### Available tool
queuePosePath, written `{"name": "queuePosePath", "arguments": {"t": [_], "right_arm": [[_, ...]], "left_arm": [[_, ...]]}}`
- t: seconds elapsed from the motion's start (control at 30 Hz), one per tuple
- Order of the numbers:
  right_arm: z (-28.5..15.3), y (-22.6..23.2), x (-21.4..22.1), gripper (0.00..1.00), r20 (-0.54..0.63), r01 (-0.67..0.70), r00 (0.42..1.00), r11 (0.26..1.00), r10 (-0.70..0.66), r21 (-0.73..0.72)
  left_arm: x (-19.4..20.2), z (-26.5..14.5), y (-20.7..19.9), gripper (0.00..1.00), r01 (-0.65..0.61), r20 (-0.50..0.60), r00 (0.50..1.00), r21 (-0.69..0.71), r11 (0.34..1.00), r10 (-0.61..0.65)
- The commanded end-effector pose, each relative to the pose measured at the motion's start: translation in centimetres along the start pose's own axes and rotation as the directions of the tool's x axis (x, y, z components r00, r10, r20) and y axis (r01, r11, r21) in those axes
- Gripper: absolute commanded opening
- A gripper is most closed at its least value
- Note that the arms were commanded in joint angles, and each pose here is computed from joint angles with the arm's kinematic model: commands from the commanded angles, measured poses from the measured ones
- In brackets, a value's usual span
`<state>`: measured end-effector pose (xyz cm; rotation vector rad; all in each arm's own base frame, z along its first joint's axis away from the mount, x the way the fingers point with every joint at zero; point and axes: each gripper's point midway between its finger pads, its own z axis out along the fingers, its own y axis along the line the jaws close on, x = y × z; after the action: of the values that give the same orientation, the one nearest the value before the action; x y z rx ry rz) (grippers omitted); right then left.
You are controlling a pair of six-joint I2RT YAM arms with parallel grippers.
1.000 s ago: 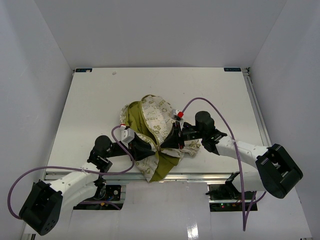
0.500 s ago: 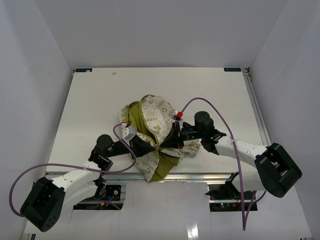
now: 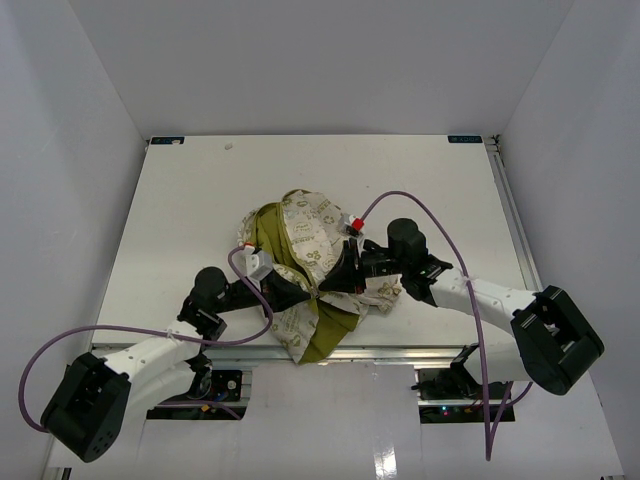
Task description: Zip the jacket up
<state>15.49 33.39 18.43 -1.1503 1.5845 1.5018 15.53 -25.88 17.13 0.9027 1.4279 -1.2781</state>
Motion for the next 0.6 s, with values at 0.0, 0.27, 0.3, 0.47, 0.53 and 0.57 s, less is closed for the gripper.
{"name": "queuePosePath", "arguments": {"t": [0.0, 0.27, 0.3, 0.47, 0.53, 0.57], "right_arm": [[0.4, 0.3, -5.1, 0.08, 0.095, 0.133, 0.987, 0.991, -0.133, 0.008], [0.2, -0.1, -6.2, 0.08, 0.11, 0.148, 0.983, 0.989, -0.149, 0.02], [0.2, -0.2, -6.2, 0.08, 0.109, 0.145, 0.983, 0.989, -0.147, 0.021], [0.1, -0.9, -4.7, 0.08, 0.089, 0.096, 0.991, 0.994, -0.1, 0.043], [0.0, -1.5, -3.8, 0.09, 0.076, 0.066, 0.994, 0.995, -0.072, 0.072], [0.0, -1.8, -3.6, 0.1, 0.071, 0.062, 0.995, 0.994, -0.069, 0.091]], "left_arm": [[0.4, 0.3, -0.5, 0.0, 0.008, -0.039, 0.999, 0.053, 0.999, -0.006], [1.0, 0.5, -0.9, 0.0, 0.029, -0.066, 0.998, 0.094, 0.995, -0.023], [1.1, 0.5, -0.9, 0.0, 0.033, -0.068, 0.997, 0.093, 0.995, -0.026], [0.5, 0.4, 0.3, 0.0, 0.04, -0.041, 0.998, 0.007, 0.999, -0.04], [-0.1, 0.4, 1.3, 0.0, 0.048, -0.019, 0.999, -0.064, 0.997, -0.049], [-0.1, 0.4, 1.5, 0.0, 0.058, -0.016, 0.998, -0.078, 0.995, -0.06]]}}
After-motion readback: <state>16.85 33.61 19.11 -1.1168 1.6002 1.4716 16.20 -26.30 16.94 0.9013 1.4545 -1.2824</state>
